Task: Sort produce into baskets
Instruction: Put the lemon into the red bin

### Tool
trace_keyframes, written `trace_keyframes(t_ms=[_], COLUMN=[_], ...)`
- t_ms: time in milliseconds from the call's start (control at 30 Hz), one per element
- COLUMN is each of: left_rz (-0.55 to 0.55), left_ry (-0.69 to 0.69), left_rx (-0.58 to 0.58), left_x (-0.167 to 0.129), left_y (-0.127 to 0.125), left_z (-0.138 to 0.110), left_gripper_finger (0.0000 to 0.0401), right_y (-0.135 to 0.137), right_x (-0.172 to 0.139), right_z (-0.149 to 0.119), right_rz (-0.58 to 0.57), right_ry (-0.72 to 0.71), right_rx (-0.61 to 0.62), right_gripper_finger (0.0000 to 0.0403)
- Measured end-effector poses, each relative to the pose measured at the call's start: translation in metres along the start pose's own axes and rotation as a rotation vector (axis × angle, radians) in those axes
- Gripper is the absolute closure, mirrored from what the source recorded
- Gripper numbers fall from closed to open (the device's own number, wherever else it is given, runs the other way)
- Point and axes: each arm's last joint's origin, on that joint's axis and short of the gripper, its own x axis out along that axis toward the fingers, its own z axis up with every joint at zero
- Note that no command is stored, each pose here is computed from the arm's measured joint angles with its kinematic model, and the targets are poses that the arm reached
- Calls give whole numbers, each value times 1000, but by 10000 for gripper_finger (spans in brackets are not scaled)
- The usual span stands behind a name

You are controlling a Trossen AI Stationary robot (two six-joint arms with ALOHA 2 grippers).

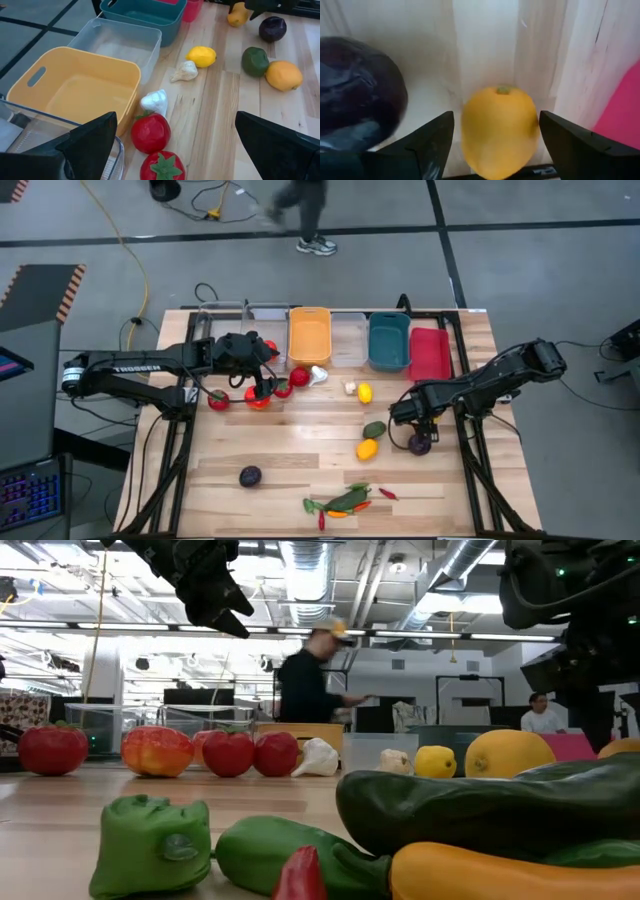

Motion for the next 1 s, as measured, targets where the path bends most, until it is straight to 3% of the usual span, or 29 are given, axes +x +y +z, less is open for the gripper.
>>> trace_keyframes(t_ms=[367,733,1000], left_rz=[-2,-9,-9], left_ry=[0,1,-3], left_rx=[-11,-13,-14], left_x=[0,0,0], left_y=[0,0,0], left_z=[0,0,0], left_gripper_finger=[7,7,7], right_y=[0,-1,-2], right_x=[14,17,-12], right_z=[-6,-9,4], right_rz=[-3,-3,-18], right_ry=[27,42,-19], right_rx=[-1,12,-2], right_gripper_finger=[88,152,161])
